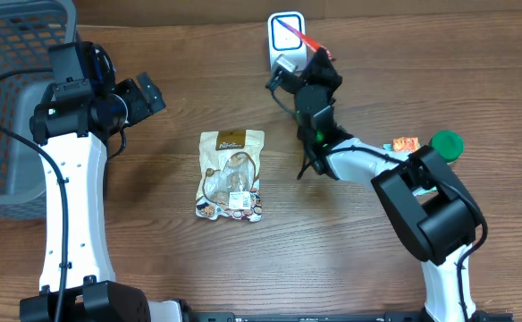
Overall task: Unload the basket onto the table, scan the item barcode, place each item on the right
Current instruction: 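Lift the red stick snack and carry it to the scanner, then hold the red stick snack's barcode against the scanner window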
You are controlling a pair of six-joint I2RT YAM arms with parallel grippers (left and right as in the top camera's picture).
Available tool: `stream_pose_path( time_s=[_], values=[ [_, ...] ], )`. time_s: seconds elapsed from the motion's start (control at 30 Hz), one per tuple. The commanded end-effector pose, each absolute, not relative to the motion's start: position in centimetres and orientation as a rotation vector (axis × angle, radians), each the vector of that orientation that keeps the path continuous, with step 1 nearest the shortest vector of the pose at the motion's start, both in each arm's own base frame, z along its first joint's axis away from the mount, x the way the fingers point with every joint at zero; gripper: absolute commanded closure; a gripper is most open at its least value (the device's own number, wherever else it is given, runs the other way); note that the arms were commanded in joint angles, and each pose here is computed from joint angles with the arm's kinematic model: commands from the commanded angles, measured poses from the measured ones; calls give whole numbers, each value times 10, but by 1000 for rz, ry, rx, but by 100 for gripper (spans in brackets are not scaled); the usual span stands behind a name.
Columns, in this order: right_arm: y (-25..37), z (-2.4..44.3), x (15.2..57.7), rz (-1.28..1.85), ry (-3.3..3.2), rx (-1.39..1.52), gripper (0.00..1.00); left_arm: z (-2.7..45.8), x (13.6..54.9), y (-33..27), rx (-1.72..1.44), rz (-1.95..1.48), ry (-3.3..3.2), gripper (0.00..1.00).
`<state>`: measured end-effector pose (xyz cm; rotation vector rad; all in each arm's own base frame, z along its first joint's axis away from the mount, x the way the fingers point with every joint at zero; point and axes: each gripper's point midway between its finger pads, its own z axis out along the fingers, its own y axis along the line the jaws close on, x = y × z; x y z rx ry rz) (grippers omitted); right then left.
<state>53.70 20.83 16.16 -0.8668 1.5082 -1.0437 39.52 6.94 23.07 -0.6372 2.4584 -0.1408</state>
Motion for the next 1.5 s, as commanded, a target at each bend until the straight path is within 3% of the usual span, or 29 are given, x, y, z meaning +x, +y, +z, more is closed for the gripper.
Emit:
stream_pose_path(
  time_s=[0.0,0.17,0.8,1.17,1.47],
  values=[
    [209,150,544,-1054,1480,-929,96,244,394,70,-611,-131,2427,0],
    [215,132,556,-1177,1402,-1072,96,244,394,70,-611,-131,2427,0],
    [232,158,601,-1134,1382,-986,96,244,394,70,-610,-131,2427,0],
    [225,102,603,-1173,1447,-1051,96,244,394,69,-608,-131,2428,0],
    [220,90,602,-1209,1461,-1076,96,244,394,69,-607,-132,2428,0]
  ],
)
